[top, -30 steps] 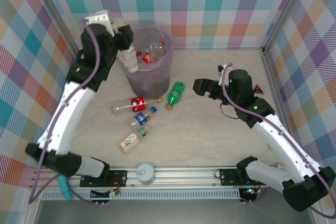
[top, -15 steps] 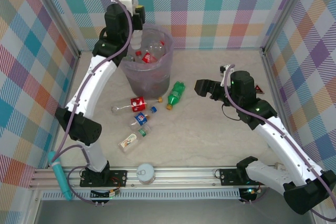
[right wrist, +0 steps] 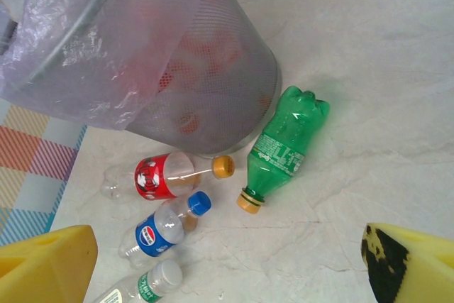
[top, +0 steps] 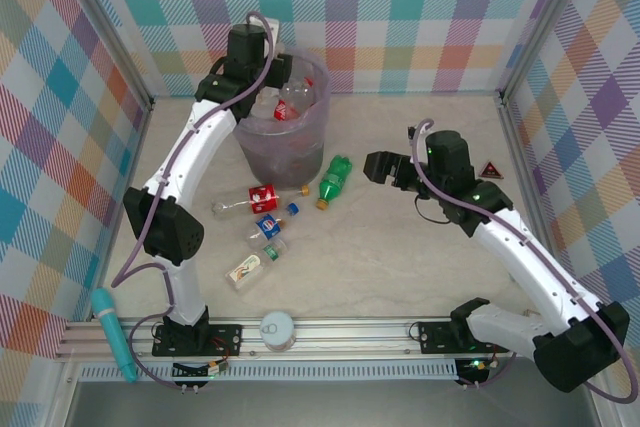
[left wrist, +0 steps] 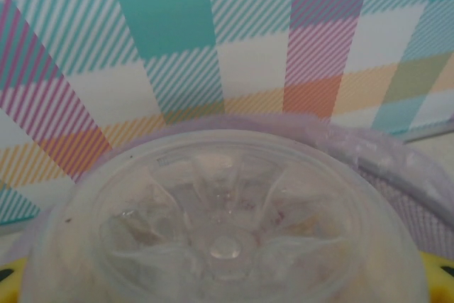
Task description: Put the plastic bottles in the bin
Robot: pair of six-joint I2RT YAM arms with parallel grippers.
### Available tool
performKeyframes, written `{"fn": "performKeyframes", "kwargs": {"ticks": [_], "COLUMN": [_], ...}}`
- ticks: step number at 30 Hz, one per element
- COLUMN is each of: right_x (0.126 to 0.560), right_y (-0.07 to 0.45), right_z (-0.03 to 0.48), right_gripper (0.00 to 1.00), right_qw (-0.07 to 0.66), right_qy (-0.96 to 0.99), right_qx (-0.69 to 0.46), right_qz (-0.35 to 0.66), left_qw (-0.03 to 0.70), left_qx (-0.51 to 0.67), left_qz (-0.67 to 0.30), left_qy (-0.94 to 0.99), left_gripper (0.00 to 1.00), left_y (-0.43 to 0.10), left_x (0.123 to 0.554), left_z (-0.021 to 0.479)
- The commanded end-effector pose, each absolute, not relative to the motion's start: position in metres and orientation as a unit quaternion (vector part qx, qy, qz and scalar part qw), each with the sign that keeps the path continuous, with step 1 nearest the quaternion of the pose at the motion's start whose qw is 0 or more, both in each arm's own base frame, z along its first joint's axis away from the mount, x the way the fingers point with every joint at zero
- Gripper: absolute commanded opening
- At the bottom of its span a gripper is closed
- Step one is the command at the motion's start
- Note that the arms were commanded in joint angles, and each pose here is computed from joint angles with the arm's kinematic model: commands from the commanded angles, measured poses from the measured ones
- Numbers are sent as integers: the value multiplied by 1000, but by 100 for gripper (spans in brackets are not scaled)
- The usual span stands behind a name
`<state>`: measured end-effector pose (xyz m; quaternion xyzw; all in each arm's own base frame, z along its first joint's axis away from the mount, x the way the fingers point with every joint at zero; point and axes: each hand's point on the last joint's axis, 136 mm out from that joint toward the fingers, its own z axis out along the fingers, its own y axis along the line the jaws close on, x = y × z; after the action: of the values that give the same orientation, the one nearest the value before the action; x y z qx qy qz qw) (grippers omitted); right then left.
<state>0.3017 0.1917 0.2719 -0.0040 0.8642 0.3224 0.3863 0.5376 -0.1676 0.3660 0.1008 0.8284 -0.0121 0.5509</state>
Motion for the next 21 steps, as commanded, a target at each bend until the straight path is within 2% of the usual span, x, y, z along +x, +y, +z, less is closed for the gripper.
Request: {"fn": "performKeyframes", "kwargs": {"ticks": [1, 3, 4, 8, 12, 16, 21], "right_x": [308, 311, 312, 313, 313, 312, 313], "right_y": [199, 197, 195, 192, 193, 188, 185], "right_z": [281, 278, 278, 280, 280, 282, 278], "right_gripper": [96, 95, 95, 96, 96, 96, 96], "right_qw": [393, 392, 394, 405, 401, 407, 408], "right_qy": [853, 857, 858, 856, 858, 860, 862], "right_qx": [-4, 0, 3, 5, 0, 0, 8], "right_qz": [344, 334, 330, 321, 320, 308, 300], "left_qw": [543, 539, 536, 530, 531, 535, 552], "left_qx": [100, 98, 97, 88, 83, 88, 83], "left_qz": [-23, -29, -28, -24, -15, -30, -67], "left_qy": [833, 836, 838, 843, 843, 840, 827], "left_gripper": [0, 0, 4, 36, 60, 77, 88], "left_y": [-164, -165, -165, -159, -155, -159, -165], "left_x": [544, 546, 546, 539, 536, 531, 520], "left_z": [357, 352, 350, 347, 351, 360, 387]}}
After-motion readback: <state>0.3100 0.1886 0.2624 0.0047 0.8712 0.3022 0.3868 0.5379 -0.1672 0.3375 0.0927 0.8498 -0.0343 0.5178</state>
